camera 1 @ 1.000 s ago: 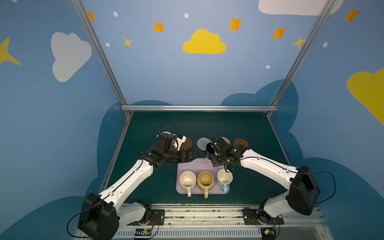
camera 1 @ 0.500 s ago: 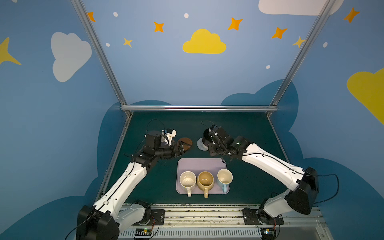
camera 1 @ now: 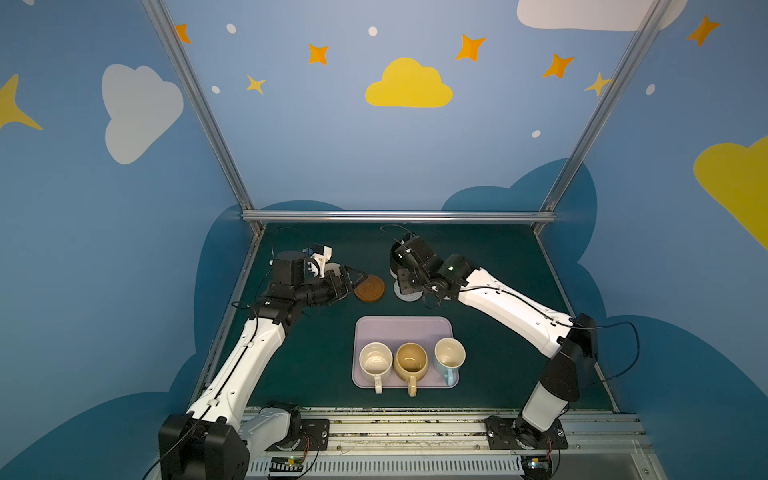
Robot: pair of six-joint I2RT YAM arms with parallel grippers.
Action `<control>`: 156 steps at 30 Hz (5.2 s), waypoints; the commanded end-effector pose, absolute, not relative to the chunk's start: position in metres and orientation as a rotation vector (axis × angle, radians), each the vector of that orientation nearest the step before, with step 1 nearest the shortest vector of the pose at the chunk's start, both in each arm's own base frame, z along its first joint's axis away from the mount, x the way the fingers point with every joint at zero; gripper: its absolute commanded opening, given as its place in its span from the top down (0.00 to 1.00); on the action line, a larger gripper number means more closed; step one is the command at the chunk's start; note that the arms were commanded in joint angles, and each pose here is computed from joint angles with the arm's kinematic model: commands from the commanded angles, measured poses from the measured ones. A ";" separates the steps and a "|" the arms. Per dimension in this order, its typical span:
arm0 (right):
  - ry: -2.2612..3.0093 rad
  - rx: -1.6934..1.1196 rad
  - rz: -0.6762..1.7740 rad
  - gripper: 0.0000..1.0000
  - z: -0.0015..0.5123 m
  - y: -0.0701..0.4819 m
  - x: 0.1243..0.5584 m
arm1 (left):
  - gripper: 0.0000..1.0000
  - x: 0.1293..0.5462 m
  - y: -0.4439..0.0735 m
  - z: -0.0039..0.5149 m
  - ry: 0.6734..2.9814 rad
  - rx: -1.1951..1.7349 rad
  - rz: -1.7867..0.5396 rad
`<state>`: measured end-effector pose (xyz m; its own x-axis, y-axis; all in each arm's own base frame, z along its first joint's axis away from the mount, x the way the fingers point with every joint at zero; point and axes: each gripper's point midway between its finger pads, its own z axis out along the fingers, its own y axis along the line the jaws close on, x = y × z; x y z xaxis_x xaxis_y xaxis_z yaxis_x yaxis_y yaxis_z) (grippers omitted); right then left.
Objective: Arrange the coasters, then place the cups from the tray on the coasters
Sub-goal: 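Carry the black mug with the right gripper over the brown wooden coaster, then lower the black mug onto the brown wooden coaster with the right gripper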
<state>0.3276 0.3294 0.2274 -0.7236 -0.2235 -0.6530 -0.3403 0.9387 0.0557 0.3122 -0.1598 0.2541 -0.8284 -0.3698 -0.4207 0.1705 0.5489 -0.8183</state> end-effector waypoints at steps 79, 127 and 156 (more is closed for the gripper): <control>2.608 -0.197 0.195 1.00 0.107 0.446 0.376 | 0.01 0.339 -0.096 0.197 2.227 -0.473 -1.162; 2.660 -0.209 0.085 0.87 0.069 0.438 0.368 | 0.01 0.340 -0.098 0.198 2.221 -0.466 -1.188; 2.674 -0.241 0.167 0.73 0.074 0.445 0.360 | 0.00 0.338 -0.098 0.199 2.217 -0.462 -1.181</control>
<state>0.3625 0.4422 0.0605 -0.8893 -0.1438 -0.4342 -0.1862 0.9809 0.0566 0.3408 -0.0978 0.1977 -0.7718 -0.5497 -0.3196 -0.0440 0.5476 -0.8356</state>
